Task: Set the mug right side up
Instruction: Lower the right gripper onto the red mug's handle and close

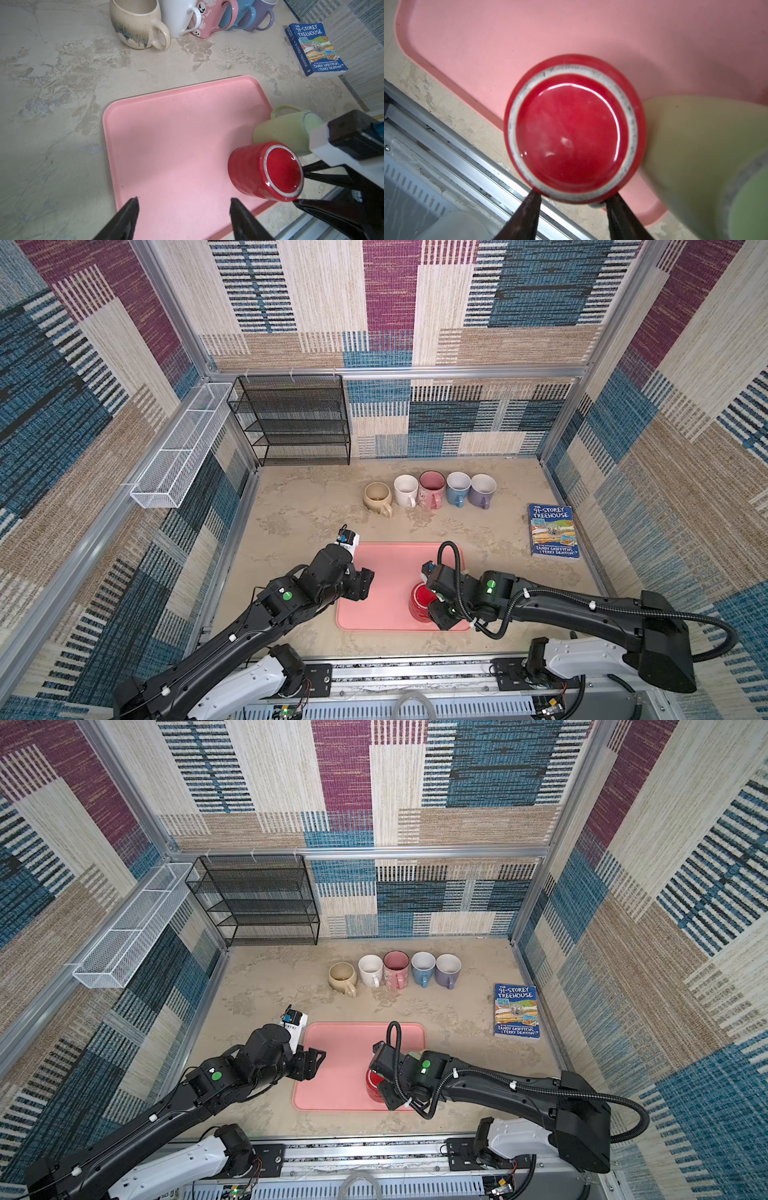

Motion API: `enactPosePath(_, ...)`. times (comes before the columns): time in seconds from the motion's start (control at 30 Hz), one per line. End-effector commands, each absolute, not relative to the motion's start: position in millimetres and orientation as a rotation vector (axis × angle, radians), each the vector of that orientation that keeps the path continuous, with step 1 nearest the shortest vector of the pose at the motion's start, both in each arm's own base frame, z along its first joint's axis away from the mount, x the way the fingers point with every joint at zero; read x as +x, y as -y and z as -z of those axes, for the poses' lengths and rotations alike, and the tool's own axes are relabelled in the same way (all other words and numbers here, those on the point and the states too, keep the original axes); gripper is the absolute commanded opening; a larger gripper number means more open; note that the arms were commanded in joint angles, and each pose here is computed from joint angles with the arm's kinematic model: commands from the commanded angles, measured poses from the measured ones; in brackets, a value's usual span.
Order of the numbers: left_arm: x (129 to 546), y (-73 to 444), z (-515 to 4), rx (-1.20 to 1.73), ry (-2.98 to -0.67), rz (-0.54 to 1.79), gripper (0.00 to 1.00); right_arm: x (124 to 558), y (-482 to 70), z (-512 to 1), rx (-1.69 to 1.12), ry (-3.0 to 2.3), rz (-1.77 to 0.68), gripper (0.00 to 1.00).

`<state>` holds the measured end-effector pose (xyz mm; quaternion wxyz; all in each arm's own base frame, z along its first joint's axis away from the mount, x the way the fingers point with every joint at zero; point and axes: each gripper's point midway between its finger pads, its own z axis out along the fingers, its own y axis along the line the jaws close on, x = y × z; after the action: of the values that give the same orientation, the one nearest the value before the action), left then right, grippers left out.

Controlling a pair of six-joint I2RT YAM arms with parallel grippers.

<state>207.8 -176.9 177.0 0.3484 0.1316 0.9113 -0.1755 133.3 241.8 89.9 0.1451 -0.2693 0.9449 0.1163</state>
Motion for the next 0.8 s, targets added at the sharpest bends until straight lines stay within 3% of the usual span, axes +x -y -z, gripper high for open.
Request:
enactPosePath(0.0, 207.6, 174.8, -175.6, 0.326, -2.363, 0.451, 0.74, 145.4, -259.2, -97.3, -0.767, -2.657, -0.373, 0.46)
enactPosePath(0.2, 203.3, 172.5, -178.3, 0.321, -2.358, 0.468, 0.74, 157.5, -277.2, -93.8, -0.782, -2.633, -0.363, 0.41)
enactPosePath(0.77, 186.4, 146.2, -191.1, 0.316, -2.358, 0.412, 0.74, 207.3, -359.4, -85.7, -0.892, -2.52, -0.364, 0.41)
